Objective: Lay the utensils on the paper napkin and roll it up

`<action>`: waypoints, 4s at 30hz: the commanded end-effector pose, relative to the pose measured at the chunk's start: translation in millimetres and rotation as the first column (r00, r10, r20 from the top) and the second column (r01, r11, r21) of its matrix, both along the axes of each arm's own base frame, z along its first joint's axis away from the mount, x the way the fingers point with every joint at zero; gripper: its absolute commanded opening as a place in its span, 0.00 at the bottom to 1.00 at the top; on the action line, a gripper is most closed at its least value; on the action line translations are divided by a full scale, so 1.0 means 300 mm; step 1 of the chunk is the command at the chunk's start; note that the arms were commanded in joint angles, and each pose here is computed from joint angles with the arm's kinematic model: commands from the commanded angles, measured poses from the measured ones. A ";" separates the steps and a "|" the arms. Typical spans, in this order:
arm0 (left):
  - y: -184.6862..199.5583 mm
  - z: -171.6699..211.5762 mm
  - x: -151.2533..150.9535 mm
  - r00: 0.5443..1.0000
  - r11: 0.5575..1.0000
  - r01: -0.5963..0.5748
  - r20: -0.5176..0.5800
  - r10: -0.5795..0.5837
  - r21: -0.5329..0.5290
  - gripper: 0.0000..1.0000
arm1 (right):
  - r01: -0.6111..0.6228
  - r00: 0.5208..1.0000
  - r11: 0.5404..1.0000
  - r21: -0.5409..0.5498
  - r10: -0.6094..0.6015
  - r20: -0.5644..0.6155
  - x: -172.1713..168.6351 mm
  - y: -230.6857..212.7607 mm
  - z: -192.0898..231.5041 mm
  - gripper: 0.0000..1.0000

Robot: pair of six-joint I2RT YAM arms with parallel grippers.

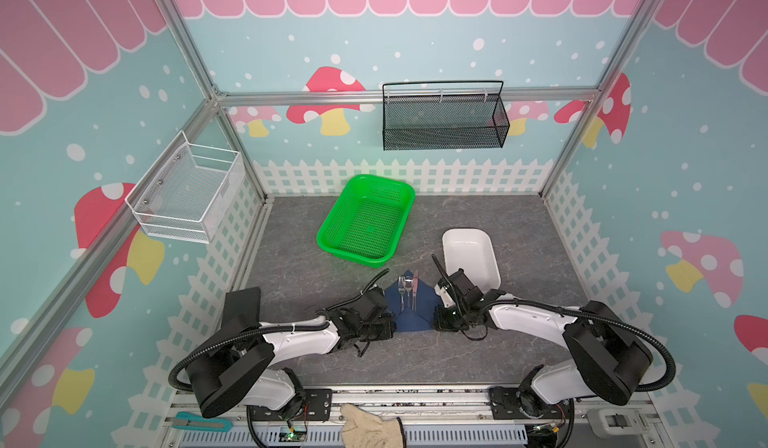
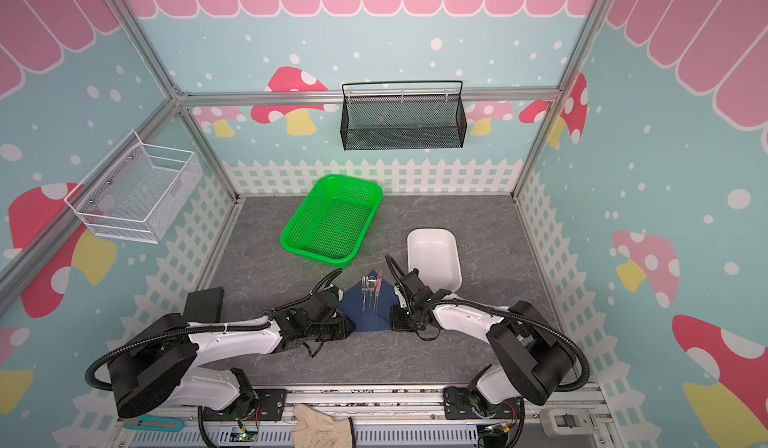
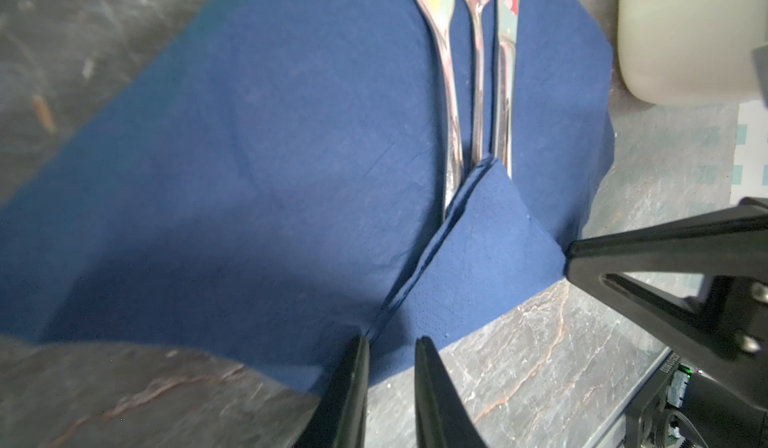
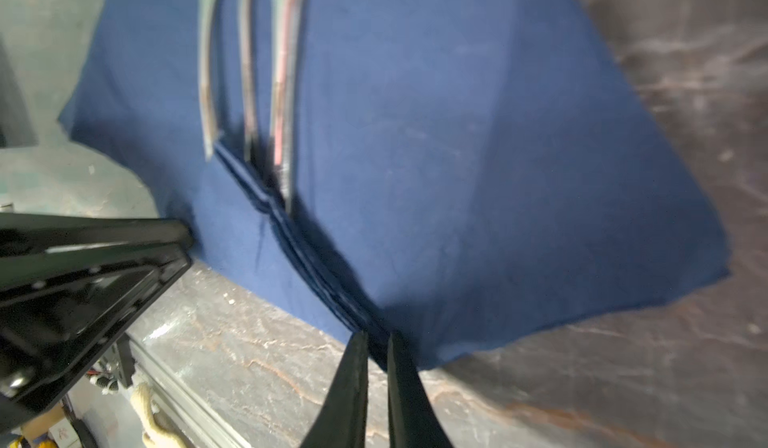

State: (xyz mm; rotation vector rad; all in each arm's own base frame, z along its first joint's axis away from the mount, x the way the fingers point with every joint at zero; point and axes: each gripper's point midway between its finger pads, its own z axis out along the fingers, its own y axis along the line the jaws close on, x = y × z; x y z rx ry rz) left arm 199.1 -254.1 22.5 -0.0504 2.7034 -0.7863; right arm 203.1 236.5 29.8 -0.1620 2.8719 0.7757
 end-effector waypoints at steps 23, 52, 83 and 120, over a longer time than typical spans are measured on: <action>0.068 -0.072 -0.060 0.997 0.996 0.010 -0.079 -0.004 0.085 0.24 | -0.006 0.999 0.987 -0.162 -0.001 -0.046 -0.030 -0.065 -0.067 0.11; 0.066 -0.050 -0.047 0.998 0.997 -0.003 -0.058 0.007 0.076 0.25 | -0.033 0.998 0.994 0.100 0.038 -0.044 -0.017 0.097 -0.009 0.13; 0.023 0.026 -0.006 0.999 0.999 -0.038 -0.022 0.037 -0.013 0.30 | -0.033 0.996 0.996 -0.081 0.026 -0.084 -0.042 0.000 -0.098 0.12; -0.302 0.085 0.045 0.970 0.964 0.228 -0.057 -0.237 -0.135 0.21 | -0.019 0.997 1.000 -0.021 0.017 -0.075 -0.042 0.023 -0.071 0.12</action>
